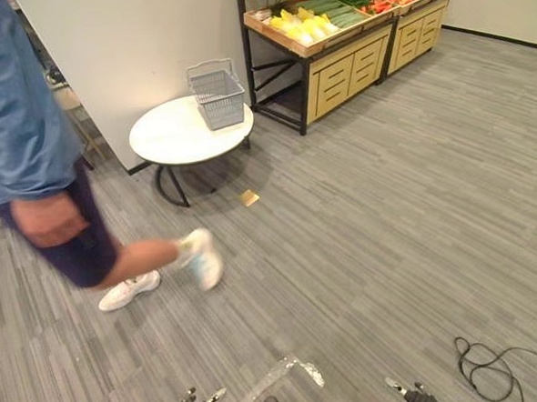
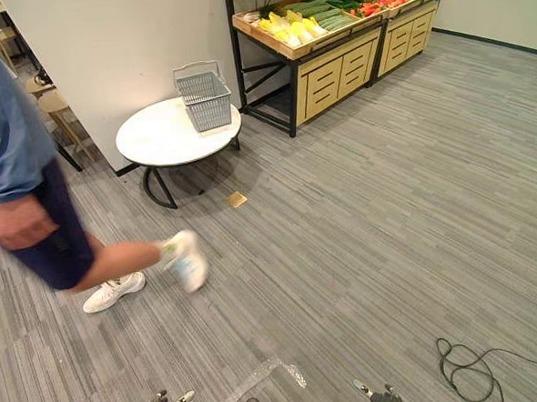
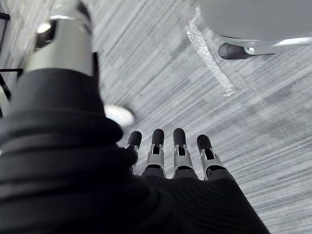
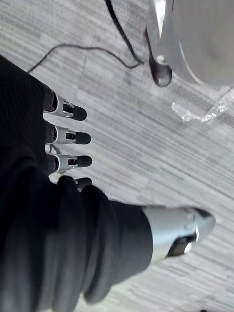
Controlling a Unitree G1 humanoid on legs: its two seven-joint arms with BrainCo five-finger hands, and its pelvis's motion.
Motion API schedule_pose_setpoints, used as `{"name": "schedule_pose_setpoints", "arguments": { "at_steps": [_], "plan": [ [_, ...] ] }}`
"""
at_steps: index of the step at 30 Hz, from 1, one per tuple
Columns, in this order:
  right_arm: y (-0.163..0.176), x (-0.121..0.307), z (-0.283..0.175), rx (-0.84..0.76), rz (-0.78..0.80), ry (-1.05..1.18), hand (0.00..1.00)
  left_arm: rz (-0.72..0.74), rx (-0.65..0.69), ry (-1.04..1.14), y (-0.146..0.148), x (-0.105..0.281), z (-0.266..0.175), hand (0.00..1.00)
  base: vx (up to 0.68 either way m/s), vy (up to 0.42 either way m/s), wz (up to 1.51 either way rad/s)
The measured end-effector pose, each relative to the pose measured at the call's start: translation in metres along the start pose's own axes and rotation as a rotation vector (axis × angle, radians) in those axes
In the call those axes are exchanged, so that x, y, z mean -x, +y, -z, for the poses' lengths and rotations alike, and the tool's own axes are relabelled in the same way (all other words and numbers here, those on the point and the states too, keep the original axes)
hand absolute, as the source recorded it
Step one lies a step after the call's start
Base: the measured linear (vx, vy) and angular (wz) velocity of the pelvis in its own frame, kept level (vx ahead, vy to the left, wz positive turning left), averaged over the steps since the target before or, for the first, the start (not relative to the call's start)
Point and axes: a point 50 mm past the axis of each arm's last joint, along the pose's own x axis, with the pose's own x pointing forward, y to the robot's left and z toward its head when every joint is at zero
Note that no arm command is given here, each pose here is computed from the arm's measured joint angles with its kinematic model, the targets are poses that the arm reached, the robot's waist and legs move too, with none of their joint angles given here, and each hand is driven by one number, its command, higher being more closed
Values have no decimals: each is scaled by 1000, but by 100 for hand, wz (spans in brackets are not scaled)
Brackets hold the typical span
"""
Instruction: Pick vegetable in the basket
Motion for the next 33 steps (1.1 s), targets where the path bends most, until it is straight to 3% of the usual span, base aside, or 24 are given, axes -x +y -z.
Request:
{"name": "schedule_pose_setpoints", "arguments": {
  "at_steps": [20,33],
  "plan": [
    [-12,-6,-22,60,26,-82,0,-96,41,-57,22,-1,-11,0,-5,0,-2],
    [2,-2,-71,45,1,-275,0,-102,91,-185,18,-3,-43,0,282,108,1]
  ]
}}
